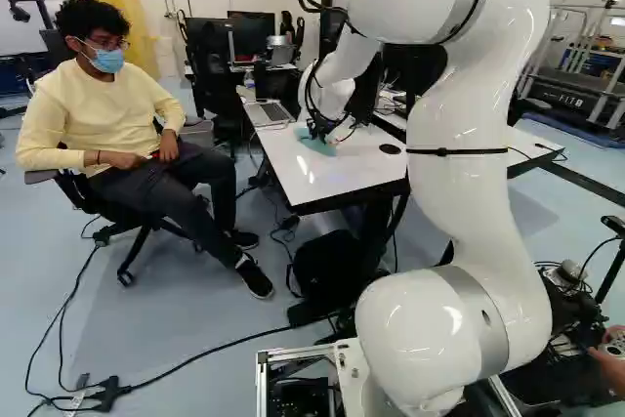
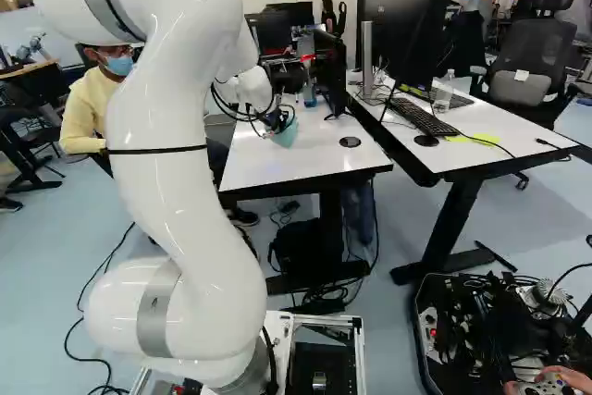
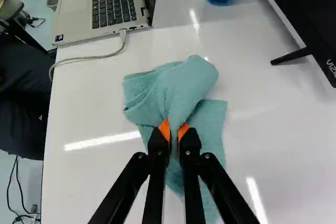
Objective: Clean the table with the green towel
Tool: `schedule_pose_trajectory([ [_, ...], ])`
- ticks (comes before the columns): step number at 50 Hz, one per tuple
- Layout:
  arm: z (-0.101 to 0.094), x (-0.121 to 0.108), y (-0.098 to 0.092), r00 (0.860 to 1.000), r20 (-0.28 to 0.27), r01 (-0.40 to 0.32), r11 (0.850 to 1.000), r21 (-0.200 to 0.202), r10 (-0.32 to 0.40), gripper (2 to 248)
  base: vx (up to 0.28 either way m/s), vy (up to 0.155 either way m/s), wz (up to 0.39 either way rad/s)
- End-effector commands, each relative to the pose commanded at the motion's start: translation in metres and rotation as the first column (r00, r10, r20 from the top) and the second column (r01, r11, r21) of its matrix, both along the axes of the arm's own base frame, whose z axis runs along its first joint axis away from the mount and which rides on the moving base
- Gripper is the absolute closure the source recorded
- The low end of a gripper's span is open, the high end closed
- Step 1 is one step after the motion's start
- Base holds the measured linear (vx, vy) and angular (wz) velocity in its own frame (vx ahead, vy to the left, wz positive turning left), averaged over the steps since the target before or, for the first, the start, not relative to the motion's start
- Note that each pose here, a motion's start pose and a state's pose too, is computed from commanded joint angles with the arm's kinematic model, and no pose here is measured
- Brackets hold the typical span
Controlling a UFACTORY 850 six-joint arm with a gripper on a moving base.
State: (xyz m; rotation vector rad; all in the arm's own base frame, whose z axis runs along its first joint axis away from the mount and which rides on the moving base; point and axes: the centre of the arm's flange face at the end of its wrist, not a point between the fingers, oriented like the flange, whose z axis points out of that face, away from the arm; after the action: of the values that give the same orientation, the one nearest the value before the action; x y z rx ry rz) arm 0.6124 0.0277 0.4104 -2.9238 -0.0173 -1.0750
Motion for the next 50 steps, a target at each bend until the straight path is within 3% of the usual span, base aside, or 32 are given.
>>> schedule_pose_trajectory([
  [26,0.002,-0.032,-0.04,0.998,-0.021,0.066,0.998,-0.001,-0.066,213,0.0,0.0,0.0],
  [50,0.002,-0.03,-0.082,0.99,-0.018,0.137,0.991,-0.001,-0.137,213,0.0,0.0,0.0],
])
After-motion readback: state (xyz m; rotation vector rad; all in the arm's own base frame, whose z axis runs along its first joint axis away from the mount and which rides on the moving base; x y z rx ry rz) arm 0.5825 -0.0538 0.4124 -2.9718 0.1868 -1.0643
